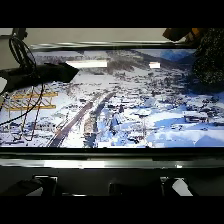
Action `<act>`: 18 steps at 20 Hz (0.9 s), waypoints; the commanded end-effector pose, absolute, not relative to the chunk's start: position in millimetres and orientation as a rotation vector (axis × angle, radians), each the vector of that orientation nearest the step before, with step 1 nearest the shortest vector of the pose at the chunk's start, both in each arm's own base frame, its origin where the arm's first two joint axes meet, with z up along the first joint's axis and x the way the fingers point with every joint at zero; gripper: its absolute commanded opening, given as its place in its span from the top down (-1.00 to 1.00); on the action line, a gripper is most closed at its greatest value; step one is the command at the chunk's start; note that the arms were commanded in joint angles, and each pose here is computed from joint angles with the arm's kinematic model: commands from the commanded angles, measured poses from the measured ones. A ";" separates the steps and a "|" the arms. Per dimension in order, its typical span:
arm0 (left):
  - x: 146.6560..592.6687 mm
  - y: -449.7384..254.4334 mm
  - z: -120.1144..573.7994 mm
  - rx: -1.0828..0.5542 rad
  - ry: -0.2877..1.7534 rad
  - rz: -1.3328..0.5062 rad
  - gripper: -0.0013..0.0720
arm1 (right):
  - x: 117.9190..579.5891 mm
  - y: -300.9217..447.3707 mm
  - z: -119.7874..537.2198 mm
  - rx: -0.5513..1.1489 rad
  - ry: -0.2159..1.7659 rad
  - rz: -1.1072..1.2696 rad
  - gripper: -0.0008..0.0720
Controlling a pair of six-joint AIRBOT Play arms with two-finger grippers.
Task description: Fold the clothes and pants, and hang the long-sleeved shirts on hangers.
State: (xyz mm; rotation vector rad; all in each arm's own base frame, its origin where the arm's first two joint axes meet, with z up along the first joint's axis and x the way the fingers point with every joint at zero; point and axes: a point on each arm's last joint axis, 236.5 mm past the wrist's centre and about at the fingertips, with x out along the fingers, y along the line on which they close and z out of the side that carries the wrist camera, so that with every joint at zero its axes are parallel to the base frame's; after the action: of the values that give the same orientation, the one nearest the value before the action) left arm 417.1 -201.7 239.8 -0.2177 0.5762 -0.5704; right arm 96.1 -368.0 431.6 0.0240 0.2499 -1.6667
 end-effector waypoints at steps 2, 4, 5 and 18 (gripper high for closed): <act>417.4 -201.3 239.5 -0.218 0.577 -0.569 -0.72 | 77.8 -343.3 441.8 0.079 0.199 -1.654 -0.85; 417.3 -201.2 239.6 -0.218 0.576 -0.569 -0.73 | 55.7 -319.5 460.3 0.084 0.127 -1.659 -0.85; 417.3 -201.2 239.6 -0.218 0.576 -0.569 -0.74 | 43.1 -305.6 472.5 0.078 0.078 -1.659 -0.85; 418.1 -160.0 251.4 -0.239 0.558 -0.383 -0.85 | 262.5 -156.6 557.7 0.349 -0.335 -0.371 -0.80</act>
State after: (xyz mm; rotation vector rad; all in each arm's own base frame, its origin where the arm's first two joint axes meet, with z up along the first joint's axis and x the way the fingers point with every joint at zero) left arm 417.9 -172.3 247.2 -0.2673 0.5766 -0.4265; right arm 148.6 -214.2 583.7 0.1932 -0.5066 -0.8937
